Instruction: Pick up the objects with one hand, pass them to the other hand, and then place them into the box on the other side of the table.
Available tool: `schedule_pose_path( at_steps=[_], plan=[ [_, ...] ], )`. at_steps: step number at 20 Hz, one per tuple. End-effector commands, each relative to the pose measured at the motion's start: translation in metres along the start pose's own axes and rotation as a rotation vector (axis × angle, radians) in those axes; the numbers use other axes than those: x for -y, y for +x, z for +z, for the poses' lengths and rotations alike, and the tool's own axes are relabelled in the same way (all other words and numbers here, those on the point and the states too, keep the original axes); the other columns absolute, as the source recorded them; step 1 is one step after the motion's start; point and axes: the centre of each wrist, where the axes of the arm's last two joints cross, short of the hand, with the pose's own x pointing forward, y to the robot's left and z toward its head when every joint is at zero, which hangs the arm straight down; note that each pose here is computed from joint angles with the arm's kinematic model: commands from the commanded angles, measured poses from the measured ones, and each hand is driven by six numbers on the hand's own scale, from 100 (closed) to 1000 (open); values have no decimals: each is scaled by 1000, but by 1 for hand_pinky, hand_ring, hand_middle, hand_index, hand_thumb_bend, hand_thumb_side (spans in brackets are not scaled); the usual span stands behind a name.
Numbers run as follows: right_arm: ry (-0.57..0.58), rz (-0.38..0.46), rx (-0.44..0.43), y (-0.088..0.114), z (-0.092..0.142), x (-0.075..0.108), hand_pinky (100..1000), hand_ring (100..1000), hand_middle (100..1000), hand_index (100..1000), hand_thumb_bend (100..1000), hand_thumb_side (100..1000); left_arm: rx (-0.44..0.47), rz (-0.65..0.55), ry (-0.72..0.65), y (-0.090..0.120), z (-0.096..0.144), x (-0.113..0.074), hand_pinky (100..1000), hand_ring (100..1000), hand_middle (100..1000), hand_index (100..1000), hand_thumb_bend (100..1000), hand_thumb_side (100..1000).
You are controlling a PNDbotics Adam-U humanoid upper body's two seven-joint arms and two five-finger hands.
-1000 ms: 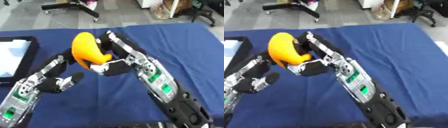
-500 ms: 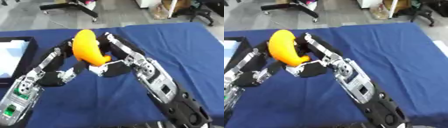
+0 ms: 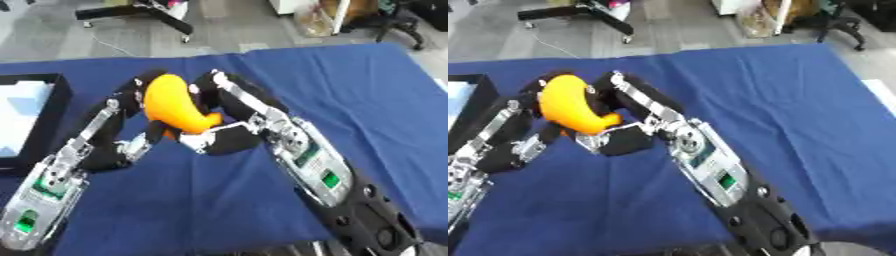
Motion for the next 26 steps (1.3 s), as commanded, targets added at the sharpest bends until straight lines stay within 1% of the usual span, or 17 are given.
schedule_pose_path(
  at_steps=[1,6,11,12,14,16,17,20,21,22,24,26],
  plan=[
    [3,12,37,10,-6,-1,336,174,203,332,280,100,-13,-38,-4,-4,0,-3,860,1000,987,919,284,576],
    [10,13,28,9,-6,-2,333,172,202,331,287,100,4,-42,-12,-4,-1,-1,863,1000,996,924,293,567],
    [19,2,21,7,-7,-4,331,169,200,329,297,100,56,-23,-27,3,-7,2,868,1000,1000,930,304,542],
    [20,0,19,7,-7,-4,331,169,200,329,297,100,67,-15,-34,5,-8,3,868,1000,1000,930,297,538],
    [23,-3,19,7,-6,-4,330,169,200,329,300,100,89,3,-54,9,-10,5,860,1000,981,910,234,515],
    [25,-9,17,6,-6,-4,330,168,200,329,303,100,106,25,-72,12,-12,6,846,1000,940,879,129,475],
    [27,-11,16,6,-6,-4,330,168,199,329,305,100,112,35,-77,13,-13,6,822,986,889,834,100,443],
    [30,-15,14,6,-5,-4,329,168,200,329,307,100,114,68,-77,14,-14,7,780,919,811,761,100,463],
    [30,-16,13,6,-5,-4,330,168,200,330,310,100,112,78,-75,14,-14,7,750,875,760,712,100,501],
    [31,-17,12,5,-5,-4,331,169,201,331,310,100,109,90,-69,14,-14,7,739,856,739,691,100,494],
    [33,-17,11,5,-5,-4,335,173,208,342,311,100,105,117,-53,14,-14,8,689,781,641,607,100,482],
    [38,-18,11,5,-5,-4,340,178,213,351,330,100,100,142,-28,14,-15,8,651,725,574,543,100,476]
  ],
)
